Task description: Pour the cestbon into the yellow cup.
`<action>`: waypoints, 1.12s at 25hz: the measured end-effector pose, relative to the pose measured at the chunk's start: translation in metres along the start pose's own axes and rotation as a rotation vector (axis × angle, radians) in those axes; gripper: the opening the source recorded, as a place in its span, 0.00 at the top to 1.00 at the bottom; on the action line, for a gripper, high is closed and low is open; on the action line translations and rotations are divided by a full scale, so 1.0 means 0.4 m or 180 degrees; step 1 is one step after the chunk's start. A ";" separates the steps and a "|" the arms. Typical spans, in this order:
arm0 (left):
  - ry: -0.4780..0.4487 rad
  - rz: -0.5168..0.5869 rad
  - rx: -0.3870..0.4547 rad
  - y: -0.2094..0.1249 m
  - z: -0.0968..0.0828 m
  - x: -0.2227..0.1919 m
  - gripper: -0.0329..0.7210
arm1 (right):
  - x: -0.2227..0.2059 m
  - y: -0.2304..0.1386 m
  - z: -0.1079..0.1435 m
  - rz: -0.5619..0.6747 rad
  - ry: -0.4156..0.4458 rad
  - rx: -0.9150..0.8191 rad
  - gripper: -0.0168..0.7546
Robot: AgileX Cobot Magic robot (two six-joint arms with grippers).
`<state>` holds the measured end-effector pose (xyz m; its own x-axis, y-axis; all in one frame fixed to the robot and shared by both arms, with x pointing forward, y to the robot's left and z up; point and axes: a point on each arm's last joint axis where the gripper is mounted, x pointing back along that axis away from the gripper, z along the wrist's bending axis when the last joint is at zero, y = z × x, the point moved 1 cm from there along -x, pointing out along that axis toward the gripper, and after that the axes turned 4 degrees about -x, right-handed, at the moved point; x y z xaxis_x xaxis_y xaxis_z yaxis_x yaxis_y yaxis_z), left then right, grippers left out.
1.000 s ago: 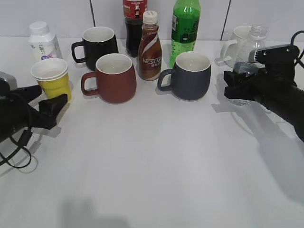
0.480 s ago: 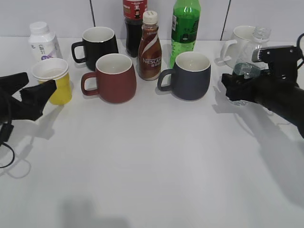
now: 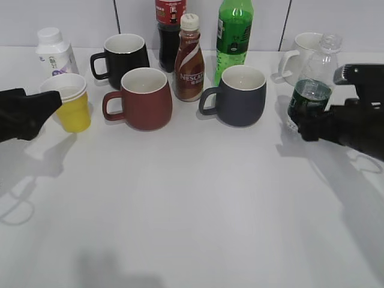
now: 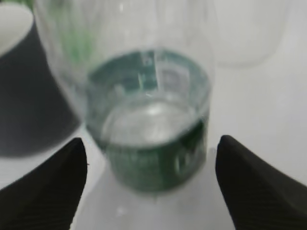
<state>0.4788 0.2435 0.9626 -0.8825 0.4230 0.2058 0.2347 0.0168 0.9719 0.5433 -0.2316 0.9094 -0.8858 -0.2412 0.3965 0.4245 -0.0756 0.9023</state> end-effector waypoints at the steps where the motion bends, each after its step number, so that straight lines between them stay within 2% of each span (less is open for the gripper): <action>1: -0.0013 0.0001 -0.0006 0.011 -0.005 0.009 0.17 | 0.006 -0.003 0.000 0.0066 -0.0014 -0.0005 0.17; 5: 0.0072 -0.0041 -0.0024 0.057 -0.016 0.056 0.17 | 0.029 -0.002 0.002 0.0321 -0.0044 -0.0033 0.18; 10: 0.0340 -0.0065 -0.0105 0.104 -0.021 0.124 0.18 | 0.068 0.019 0.013 0.0520 -0.0004 -0.0006 0.19; 16: 0.0934 0.0303 0.0061 0.140 0.007 0.178 0.18 | 0.125 0.047 0.014 0.0730 -0.0127 0.0052 0.21; 19: 0.1330 0.0615 0.0501 0.161 0.026 0.203 0.19 | 0.155 0.058 0.011 0.0837 -0.0228 0.0039 0.21; 22: 0.1666 0.1172 0.0828 0.175 0.035 0.230 0.19 | 0.191 0.067 0.007 0.0971 -0.0351 0.0027 0.21; 24: 0.1701 0.1556 0.0778 0.193 0.029 0.249 0.19 | 0.219 0.077 0.003 0.1094 -0.0460 0.0017 0.21; 28: 0.1356 0.2290 0.0642 0.222 -0.014 0.297 0.19 | 0.277 0.109 0.003 0.1274 -0.0605 -0.0034 0.21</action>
<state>0.3924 0.2900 1.0739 -0.5595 0.0172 0.8287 0.8282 0.0528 0.5580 0.4636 -0.2603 0.9928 -0.6695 -0.0713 0.7394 0.7422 -0.0226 0.6698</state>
